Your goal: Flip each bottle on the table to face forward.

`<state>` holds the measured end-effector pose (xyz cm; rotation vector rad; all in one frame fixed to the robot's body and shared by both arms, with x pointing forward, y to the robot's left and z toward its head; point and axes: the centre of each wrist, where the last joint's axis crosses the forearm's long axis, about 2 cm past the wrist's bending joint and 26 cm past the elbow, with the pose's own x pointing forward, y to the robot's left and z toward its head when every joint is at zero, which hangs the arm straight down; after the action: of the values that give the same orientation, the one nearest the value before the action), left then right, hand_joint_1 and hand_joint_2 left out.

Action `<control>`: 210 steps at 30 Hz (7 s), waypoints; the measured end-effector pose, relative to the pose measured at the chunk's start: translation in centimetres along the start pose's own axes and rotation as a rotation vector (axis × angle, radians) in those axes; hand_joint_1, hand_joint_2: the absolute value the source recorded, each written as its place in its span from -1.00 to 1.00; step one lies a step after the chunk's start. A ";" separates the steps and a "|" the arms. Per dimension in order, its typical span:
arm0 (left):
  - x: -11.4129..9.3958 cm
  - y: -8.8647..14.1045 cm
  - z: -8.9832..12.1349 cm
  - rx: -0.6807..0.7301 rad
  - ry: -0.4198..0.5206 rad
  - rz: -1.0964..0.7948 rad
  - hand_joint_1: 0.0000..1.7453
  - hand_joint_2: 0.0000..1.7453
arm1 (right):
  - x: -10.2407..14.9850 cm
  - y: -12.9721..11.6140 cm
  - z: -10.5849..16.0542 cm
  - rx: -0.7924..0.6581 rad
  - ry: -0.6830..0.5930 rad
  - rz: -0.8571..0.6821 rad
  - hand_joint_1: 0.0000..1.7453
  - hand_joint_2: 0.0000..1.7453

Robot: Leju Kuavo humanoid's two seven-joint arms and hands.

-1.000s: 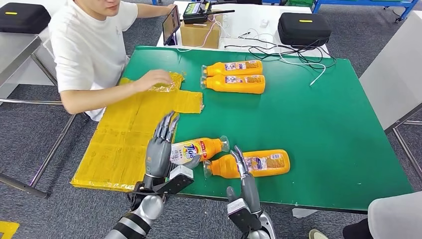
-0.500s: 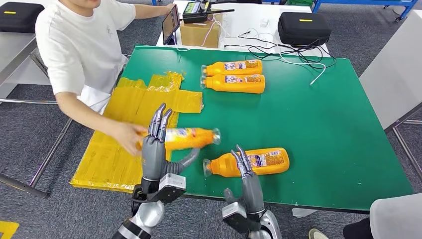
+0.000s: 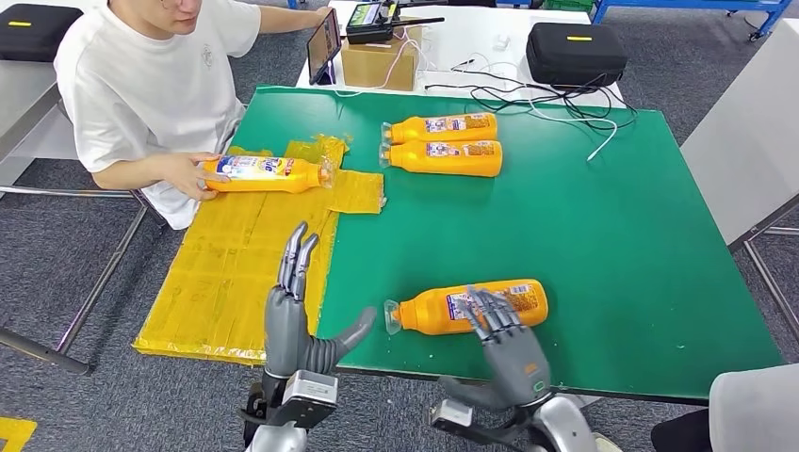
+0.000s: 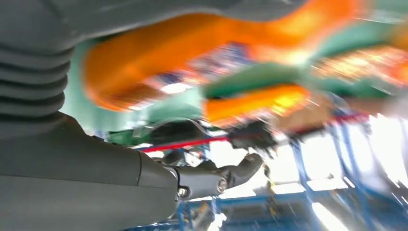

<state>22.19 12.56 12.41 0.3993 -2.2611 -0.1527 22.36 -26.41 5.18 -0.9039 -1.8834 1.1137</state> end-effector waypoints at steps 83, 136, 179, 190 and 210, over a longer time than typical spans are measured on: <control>-0.1 -2.1 3.1 -0.162 0.380 1.075 -1.00 1.00 | 6.2 -0.5 -8.8 -0.237 -0.096 -0.707 1.00 1.00; -3.4 4.3 2.2 0.189 0.273 0.567 1.00 1.00 | 10.3 2.8 -4.7 -0.007 -0.100 -0.840 -1.00 -1.00; -16.1 6.4 -0.5 -0.575 0.530 -0.455 -1.00 -1.00 | 6.7 2.0 -3.7 -0.186 0.039 -0.821 -1.00 -1.00; -14.0 5.9 0.9 -0.463 0.418 -0.215 -1.00 -1.00 | 6.6 2.3 -3.5 -0.176 0.046 -0.804 -1.00 -1.00; -4.4 3.5 1.6 0.054 0.184 0.096 -1.00 1.00 | 1.9 0.1 -1.7 -0.120 -0.040 -0.074 -1.00 1.00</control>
<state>22.89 17.27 9.10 0.3190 -2.1008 -0.0046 22.95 -24.08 6.10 -0.8764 -2.0175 0.9904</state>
